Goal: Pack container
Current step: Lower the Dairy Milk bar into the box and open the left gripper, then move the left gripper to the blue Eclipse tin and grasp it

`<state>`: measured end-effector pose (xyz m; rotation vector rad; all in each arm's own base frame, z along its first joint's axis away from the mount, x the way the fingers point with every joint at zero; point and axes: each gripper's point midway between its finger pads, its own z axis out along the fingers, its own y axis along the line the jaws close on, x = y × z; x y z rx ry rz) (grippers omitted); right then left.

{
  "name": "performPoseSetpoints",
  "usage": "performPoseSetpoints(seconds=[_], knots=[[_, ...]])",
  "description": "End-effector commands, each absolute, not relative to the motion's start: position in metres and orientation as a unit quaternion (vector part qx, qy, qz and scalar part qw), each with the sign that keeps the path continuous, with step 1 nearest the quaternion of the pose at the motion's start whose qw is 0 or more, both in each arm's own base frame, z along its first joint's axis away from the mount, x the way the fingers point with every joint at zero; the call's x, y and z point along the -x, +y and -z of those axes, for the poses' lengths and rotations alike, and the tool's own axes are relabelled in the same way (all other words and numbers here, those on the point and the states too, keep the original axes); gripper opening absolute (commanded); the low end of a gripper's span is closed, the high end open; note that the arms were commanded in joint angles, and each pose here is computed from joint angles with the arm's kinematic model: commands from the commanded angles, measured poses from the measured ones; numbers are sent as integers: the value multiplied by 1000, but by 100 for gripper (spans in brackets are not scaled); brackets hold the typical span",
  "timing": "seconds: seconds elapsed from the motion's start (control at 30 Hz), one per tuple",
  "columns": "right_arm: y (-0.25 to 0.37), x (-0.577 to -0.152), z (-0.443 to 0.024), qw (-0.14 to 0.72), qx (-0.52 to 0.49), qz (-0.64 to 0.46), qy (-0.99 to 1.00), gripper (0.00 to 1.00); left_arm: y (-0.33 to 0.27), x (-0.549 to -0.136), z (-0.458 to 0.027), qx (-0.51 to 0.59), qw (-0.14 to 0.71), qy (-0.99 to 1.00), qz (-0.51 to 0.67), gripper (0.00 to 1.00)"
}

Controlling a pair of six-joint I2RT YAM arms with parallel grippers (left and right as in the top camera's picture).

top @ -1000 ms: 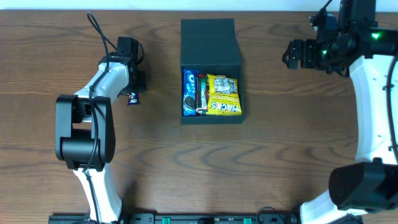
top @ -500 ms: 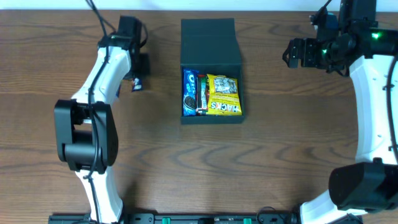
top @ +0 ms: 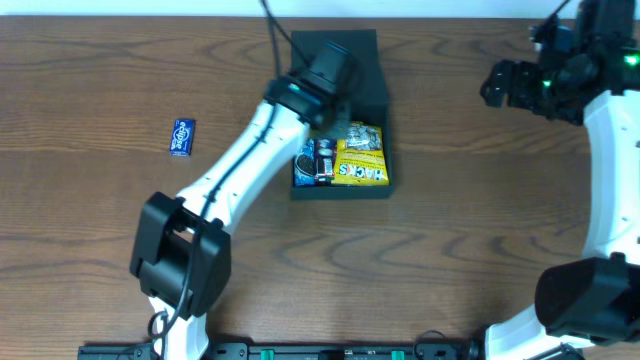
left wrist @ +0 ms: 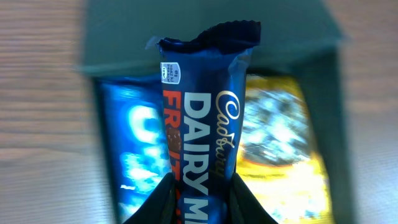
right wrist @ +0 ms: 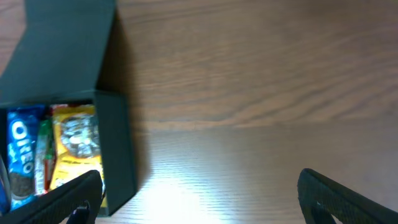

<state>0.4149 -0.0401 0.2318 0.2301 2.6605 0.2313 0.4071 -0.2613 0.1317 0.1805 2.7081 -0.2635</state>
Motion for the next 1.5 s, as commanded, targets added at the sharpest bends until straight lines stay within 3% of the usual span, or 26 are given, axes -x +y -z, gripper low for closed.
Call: performPoseSetpoints(seconds=[0.0, 0.8, 0.87, 1.0, 1.07, 1.27, 1.37, 1.47], knots=[[-53, -409, -240, 234, -106, -79, 963, 99, -278, -399, -140, -57, 209, 970, 110, 17], [-57, -406, -238, 229, -112, -78, 964, 99, -280, -385, -69, -6, 131, 989, 66, 18], [-57, -406, -238, 228, -113, -78, 964, 99, -279, -386, -68, -6, 132, 989, 63, 26], [-57, -405, -238, 228, -113, -78, 964, 99, -274, -389, -68, -7, 139, 989, 52, 59], [-57, -405, -238, 228, -113, -78, 964, 99, -272, -391, -70, -6, 141, 989, 53, 62], [-57, -406, -238, 228, -113, -78, 964, 99, -269, -404, -121, -17, 198, 978, 69, 57], [-57, -406, -238, 229, -113, -78, 964, 99, -244, -414, -173, -13, 274, 961, 27, 66], [-57, -406, -238, 229, -112, -78, 964, 99, -177, -417, -212, 27, 321, 944, -75, 72]])
